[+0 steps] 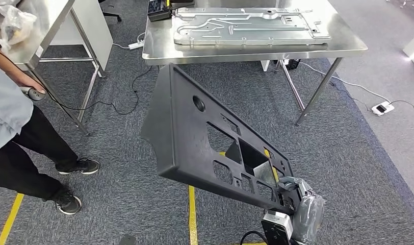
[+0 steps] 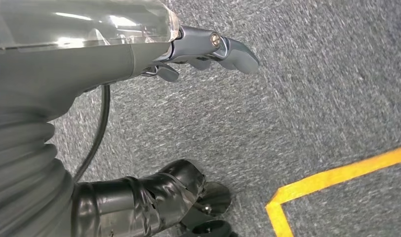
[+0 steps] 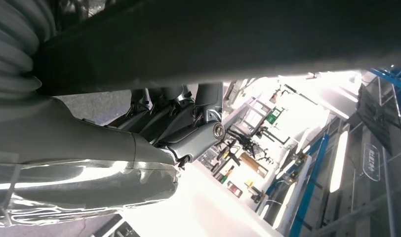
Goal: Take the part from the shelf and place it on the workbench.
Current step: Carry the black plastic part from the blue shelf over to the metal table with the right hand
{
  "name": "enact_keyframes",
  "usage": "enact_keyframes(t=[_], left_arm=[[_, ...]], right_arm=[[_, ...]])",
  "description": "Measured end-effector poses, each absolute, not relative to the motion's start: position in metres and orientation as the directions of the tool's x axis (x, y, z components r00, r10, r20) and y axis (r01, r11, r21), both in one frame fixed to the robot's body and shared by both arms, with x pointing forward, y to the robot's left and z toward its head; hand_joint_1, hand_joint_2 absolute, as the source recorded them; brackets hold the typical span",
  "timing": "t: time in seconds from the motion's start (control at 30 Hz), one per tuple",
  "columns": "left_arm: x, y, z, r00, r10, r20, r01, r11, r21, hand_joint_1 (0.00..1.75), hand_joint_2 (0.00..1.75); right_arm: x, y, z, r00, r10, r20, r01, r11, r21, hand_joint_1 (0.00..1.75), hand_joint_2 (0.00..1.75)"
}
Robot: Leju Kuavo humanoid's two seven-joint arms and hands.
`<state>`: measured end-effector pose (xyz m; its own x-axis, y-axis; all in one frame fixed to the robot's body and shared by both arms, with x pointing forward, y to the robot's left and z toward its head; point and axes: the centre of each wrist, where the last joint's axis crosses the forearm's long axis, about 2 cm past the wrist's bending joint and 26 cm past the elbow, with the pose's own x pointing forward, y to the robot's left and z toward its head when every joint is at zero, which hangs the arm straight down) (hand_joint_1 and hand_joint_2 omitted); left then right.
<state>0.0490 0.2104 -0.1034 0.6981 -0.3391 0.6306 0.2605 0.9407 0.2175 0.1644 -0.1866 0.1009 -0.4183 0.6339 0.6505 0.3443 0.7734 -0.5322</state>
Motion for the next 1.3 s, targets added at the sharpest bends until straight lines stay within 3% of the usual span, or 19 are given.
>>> enact_keyframes(t=[1.3], left_arm=[[0.047,0.2126,-0.104,0.694,-0.354,0.627,0.272,0.935,0.228,0.0,1.75]], right_arm=[[0.1654,-0.185,0.0993,-0.427,0.622,0.656,0.339,0.783,-0.522,1.75,1.75]])
